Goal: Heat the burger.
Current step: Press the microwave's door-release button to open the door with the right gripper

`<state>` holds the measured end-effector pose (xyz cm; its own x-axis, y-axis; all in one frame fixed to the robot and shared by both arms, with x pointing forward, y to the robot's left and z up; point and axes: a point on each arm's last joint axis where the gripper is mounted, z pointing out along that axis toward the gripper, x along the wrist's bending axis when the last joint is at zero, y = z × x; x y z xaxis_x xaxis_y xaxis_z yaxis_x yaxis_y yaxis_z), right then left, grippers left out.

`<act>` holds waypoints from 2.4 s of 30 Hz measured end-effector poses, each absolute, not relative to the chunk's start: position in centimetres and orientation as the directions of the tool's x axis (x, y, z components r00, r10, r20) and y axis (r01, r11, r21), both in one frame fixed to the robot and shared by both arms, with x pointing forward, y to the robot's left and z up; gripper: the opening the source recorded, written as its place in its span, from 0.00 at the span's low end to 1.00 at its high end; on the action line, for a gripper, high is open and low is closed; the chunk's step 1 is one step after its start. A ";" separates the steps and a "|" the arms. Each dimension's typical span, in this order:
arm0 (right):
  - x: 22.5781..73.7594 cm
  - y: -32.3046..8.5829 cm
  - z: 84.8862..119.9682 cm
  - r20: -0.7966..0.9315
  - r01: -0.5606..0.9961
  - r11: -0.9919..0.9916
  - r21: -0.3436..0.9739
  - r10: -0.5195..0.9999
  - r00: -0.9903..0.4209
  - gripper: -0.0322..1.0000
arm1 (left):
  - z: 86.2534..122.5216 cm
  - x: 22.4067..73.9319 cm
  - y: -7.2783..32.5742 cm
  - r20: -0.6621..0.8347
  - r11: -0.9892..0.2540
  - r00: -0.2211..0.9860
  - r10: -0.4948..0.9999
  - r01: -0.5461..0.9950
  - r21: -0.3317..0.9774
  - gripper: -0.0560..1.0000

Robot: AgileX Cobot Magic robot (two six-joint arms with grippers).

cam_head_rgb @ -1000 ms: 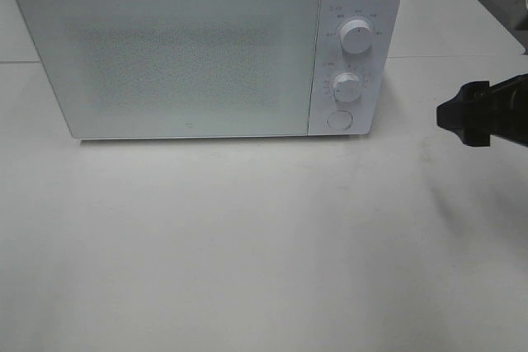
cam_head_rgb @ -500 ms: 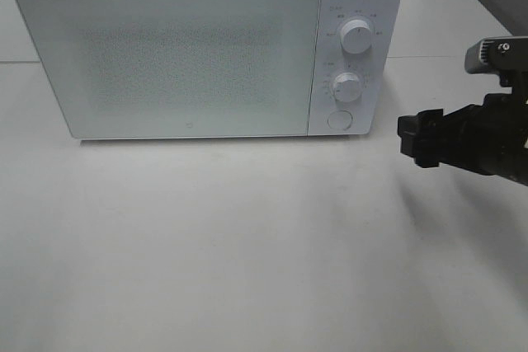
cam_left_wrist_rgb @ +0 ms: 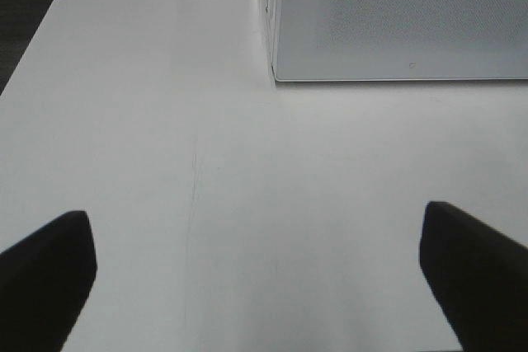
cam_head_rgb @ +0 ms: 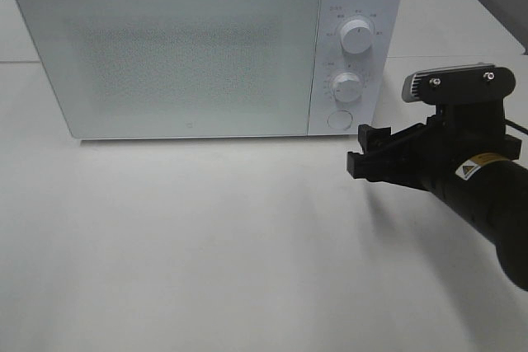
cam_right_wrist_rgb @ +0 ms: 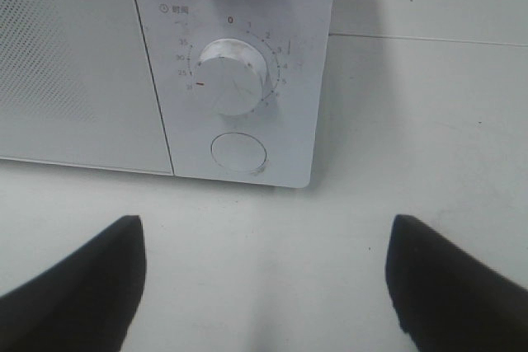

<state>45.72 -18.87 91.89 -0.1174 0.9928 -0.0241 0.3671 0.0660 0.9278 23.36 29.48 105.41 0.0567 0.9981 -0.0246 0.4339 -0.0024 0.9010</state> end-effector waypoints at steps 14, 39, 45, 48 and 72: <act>45.9 -14.5 91.6 -0.023 0.331 0.049 0.942 0.996 -0.082 0.77 | 105.4 23.4 29.5 -0.025 -0.002 0.057 0.998 0.434 0.901 0.99; 45.7 -13.8 90.8 0.756 0.335 -0.810 0.481 0.576 0.309 0.35 | 105.4 23.4 29.5 -0.025 -0.002 0.057 0.998 0.434 0.901 0.99; 45.7 -13.8 90.8 0.862 0.234 -0.940 0.247 0.323 0.391 0.15 | 105.4 23.4 29.5 -0.025 -0.002 0.057 0.998 0.434 0.901 0.99; 45.7 -13.8 90.8 0.878 0.202 -0.963 0.177 0.247 0.409 0.08 | 105.4 23.4 29.5 -0.025 -0.002 0.057 0.998 0.434 0.901 0.99; 50.2 -13.7 90.0 0.902 0.076 -0.994 0.074 0.099 0.420 0.04 | 105.4 23.4 29.5 -0.025 -0.002 0.057 0.998 0.434 0.901 0.99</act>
<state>50.21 -13.66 90.04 0.4202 0.0993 0.9020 0.0761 -0.9943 0.0740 23.36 29.48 105.41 0.0567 0.9981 -0.0246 0.4339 -0.0024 0.9010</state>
